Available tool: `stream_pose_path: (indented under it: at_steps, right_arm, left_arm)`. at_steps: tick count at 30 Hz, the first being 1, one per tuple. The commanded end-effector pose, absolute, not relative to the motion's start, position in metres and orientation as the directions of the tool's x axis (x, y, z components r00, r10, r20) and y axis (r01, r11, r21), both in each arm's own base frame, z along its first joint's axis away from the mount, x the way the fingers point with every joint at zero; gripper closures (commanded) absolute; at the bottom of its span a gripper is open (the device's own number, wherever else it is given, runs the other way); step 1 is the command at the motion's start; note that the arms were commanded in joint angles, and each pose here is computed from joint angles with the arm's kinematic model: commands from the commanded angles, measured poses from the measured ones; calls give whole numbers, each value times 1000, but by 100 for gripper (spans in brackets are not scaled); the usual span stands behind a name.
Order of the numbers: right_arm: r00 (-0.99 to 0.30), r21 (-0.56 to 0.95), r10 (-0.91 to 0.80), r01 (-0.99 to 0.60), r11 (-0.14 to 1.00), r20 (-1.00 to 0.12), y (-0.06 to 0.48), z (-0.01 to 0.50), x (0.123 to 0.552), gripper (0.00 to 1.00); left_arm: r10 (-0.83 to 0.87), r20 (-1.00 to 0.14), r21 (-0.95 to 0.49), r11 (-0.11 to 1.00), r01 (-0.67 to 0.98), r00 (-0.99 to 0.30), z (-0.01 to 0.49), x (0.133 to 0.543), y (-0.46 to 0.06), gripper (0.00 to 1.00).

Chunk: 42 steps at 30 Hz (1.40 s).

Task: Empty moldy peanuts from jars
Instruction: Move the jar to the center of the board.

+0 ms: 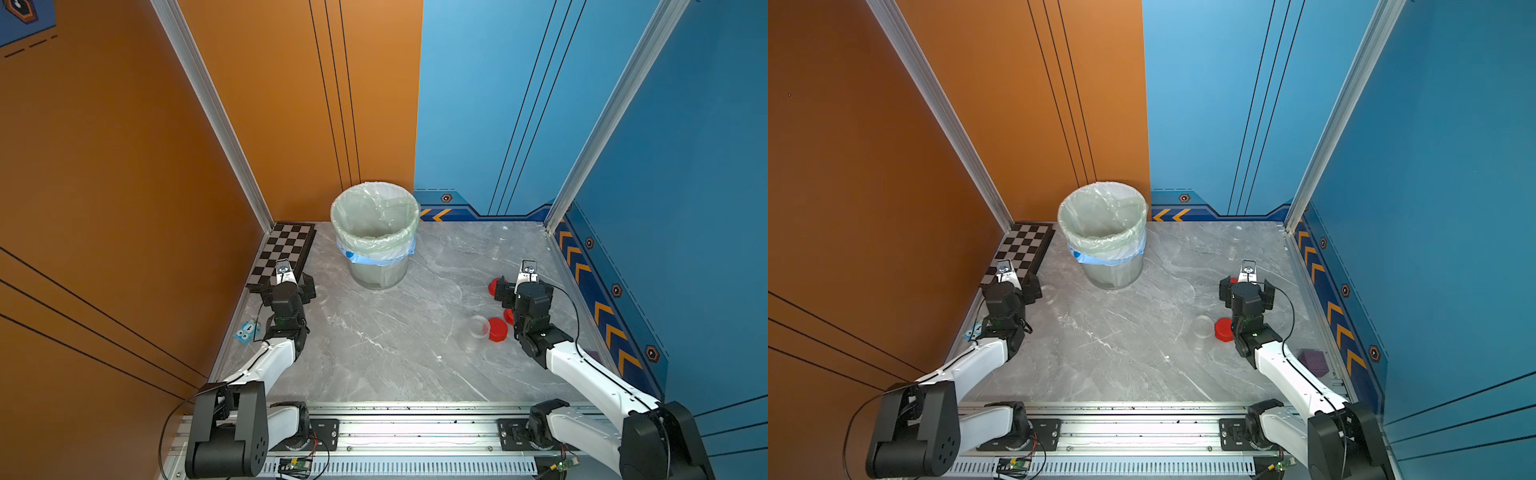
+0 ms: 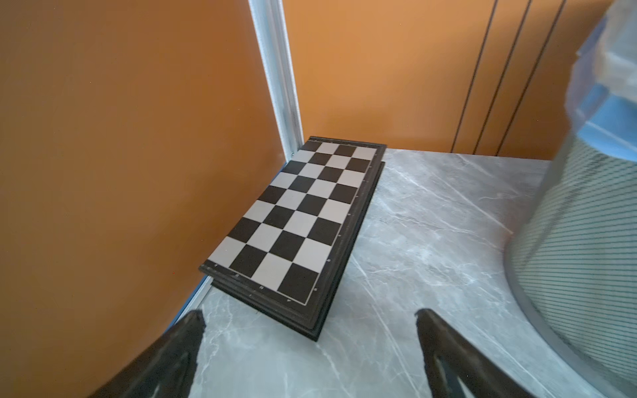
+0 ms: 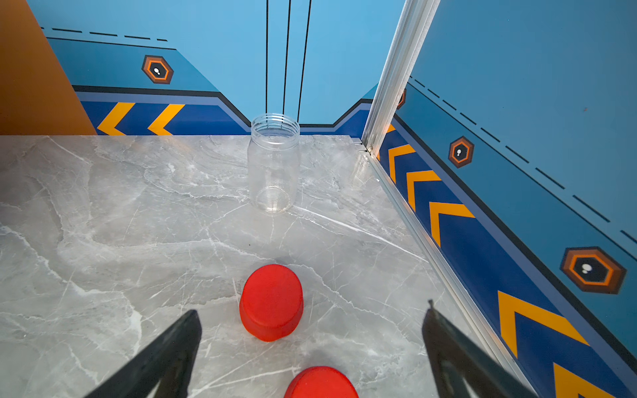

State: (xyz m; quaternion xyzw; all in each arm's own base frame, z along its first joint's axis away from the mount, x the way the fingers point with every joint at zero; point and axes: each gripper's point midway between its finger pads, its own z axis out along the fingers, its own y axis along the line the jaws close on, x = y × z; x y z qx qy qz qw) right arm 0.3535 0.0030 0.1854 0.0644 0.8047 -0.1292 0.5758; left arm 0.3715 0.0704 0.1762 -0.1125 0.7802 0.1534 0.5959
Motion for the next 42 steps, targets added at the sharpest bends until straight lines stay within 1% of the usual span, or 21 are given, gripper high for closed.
stream_pose_path:
  at_steps: [1,6,10,18,21,32,36,40,42]
  right_arm:
    - [-347,-120,-32,237,964,-937,5,179,355,0]
    - [-350,-117,-28,234,965,-936,6,177,357,0]
    - [-340,-109,-26,227,968,-940,7,180,358,0]
    - [-335,-109,-31,216,970,-942,9,185,358,0]
    - [-336,-107,-31,210,972,-941,10,185,359,0]
    - [-342,-103,-33,188,977,-939,14,186,361,0]
    - [-337,-104,-36,186,977,-941,15,188,362,0]
    - [-348,-104,-38,173,979,-937,17,189,363,0]
    - [-344,-100,-36,168,981,-938,19,189,364,0]
  left_arm:
    - [-25,-947,87,940,-329,-321,159,371,64,2]
    - [-61,-944,51,943,-328,-323,145,367,63,2]
    - [-51,-946,64,938,-340,-319,147,365,67,2]
    - [-16,-945,96,941,-325,-326,147,364,59,2]
    - [-30,-946,80,944,-321,-324,145,363,58,2]
    - [-50,-977,39,913,-406,-205,188,354,74,2]
    - [-69,-976,8,936,-352,-206,185,359,61,2]
    - [-68,-975,17,928,-373,-213,189,354,60,2]
    - [-70,-973,13,935,-354,-221,192,354,53,2]
